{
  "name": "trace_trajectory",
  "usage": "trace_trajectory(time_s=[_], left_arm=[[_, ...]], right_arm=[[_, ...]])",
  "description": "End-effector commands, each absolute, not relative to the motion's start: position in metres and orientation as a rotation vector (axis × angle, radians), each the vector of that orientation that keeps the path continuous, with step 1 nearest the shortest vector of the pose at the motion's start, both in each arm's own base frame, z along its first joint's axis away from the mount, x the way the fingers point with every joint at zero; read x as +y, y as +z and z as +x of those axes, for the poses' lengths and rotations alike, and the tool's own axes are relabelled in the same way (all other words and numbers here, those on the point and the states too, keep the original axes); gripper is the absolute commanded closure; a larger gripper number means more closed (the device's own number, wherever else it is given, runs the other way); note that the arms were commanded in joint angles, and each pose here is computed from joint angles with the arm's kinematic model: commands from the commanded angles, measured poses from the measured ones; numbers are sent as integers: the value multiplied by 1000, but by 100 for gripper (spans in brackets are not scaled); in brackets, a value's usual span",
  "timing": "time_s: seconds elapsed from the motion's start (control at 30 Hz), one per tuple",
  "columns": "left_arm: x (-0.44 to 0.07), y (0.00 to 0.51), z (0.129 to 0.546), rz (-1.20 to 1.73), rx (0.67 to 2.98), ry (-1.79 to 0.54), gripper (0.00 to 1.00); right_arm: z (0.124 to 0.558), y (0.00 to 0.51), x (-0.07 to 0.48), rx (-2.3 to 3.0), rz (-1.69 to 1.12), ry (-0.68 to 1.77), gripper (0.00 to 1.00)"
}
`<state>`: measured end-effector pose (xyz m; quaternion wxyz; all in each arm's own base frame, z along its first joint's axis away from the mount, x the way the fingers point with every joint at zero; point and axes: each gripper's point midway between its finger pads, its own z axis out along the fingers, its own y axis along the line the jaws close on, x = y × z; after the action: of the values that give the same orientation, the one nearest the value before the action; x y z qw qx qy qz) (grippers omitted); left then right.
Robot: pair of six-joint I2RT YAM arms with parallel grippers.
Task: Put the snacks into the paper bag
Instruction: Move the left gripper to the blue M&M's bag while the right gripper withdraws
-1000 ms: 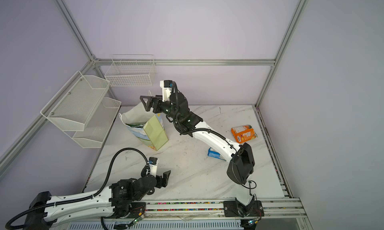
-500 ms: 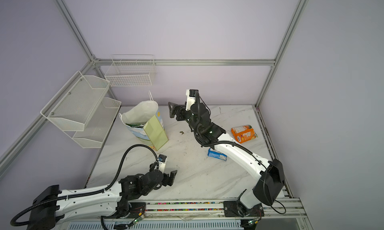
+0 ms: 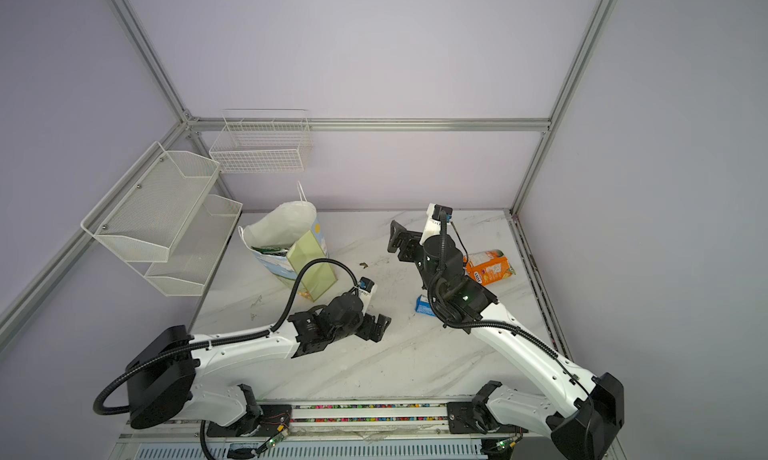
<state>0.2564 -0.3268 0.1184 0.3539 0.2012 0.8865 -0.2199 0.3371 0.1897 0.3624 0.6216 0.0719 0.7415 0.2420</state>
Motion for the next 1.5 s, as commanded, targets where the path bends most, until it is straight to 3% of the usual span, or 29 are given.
trace_trajectory(time_s=[0.0,0.53,1.47], left_arm=[[-367,153,272,557,2230,-742,2],[-426,126,310,571,2316,-913,6],[-469,92,331,587,2362,-1030,22]], right_arm=[[329,353,156,1710,262,477,3],[304,279,85,1796,430,397,3],[299,257,40,1791,566,424,4]])
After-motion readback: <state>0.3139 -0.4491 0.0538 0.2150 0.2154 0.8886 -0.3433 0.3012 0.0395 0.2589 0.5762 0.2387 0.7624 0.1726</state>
